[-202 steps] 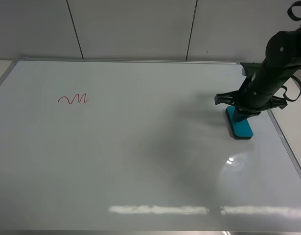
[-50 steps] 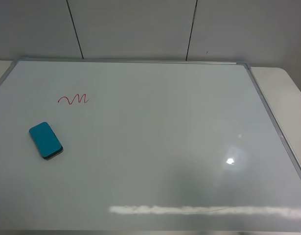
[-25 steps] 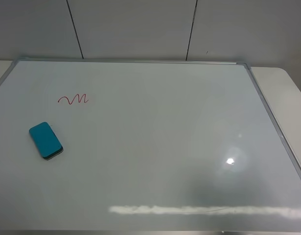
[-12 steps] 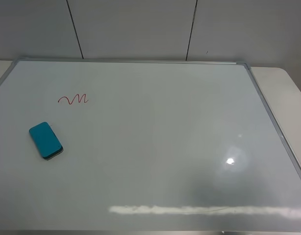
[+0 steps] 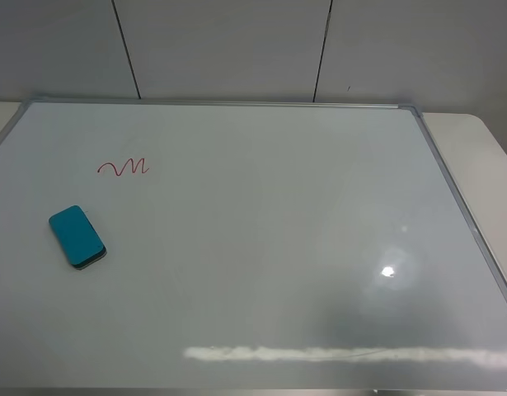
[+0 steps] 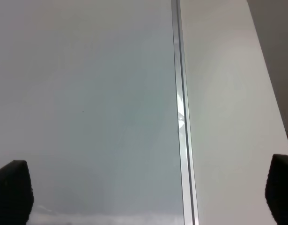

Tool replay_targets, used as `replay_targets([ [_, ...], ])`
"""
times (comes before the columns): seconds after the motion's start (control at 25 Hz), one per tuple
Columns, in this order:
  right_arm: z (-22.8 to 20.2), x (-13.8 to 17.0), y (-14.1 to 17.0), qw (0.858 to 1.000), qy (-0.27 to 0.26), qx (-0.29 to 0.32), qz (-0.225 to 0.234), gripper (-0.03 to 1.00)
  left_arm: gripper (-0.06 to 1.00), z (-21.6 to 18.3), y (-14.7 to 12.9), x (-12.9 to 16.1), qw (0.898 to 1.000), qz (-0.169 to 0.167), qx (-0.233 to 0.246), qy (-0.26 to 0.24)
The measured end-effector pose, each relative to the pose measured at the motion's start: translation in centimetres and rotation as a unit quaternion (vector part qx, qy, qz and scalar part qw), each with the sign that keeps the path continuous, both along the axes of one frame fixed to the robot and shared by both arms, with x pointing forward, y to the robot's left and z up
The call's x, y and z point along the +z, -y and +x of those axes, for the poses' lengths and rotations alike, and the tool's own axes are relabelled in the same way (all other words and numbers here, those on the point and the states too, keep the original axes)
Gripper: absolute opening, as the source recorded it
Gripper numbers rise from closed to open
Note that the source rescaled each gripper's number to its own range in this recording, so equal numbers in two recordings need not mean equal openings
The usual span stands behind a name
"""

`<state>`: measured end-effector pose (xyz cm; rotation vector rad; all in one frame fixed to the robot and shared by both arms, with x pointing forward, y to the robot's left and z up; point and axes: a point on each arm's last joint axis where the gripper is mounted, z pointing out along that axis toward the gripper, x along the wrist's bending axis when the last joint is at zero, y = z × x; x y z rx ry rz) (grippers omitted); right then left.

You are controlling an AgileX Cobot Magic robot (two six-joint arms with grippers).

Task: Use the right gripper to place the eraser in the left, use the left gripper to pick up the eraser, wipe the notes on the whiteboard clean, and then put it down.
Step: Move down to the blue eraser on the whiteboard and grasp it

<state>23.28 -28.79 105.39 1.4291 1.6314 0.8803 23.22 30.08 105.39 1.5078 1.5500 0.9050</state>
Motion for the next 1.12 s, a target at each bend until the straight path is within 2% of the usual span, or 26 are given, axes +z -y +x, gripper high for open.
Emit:
replay_targets([
  [1.12,0.0,0.0,0.0,1.0,0.0,0.0,0.0,1.0,1.0,0.0,0.01,0.0,1.0,0.0,0.0,0.0],
])
